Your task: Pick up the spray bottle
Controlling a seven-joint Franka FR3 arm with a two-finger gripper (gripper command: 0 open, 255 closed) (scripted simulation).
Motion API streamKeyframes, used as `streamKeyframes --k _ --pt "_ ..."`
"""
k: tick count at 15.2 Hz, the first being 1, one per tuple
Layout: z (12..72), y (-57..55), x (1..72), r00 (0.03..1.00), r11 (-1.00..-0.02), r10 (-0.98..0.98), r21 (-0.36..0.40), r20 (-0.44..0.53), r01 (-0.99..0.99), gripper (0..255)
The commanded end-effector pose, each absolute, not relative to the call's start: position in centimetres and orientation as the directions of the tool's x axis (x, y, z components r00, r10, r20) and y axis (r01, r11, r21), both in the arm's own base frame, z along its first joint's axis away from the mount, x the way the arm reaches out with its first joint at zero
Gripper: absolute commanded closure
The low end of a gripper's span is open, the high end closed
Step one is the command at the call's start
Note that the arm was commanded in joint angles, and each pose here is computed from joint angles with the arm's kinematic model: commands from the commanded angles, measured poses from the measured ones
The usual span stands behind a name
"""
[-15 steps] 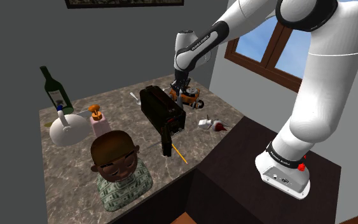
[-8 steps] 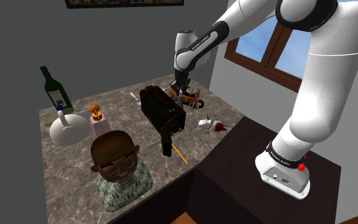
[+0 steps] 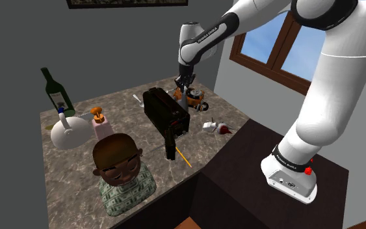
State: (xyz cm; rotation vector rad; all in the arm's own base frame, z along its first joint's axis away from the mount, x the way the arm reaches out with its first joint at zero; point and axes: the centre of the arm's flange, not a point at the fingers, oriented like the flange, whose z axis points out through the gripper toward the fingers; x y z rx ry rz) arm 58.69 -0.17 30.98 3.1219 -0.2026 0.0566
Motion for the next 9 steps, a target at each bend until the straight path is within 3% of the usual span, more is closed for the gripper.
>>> streamKeyframes --k 1,9 --pt "32.0 -0.1 58.6 0.991 -0.992 -0.129 0.010 0.037 -0.129 255" --pt "35.2 -0.1 58.6 0.991 -0.992 -0.129 0.010 0.037 -0.129 255"
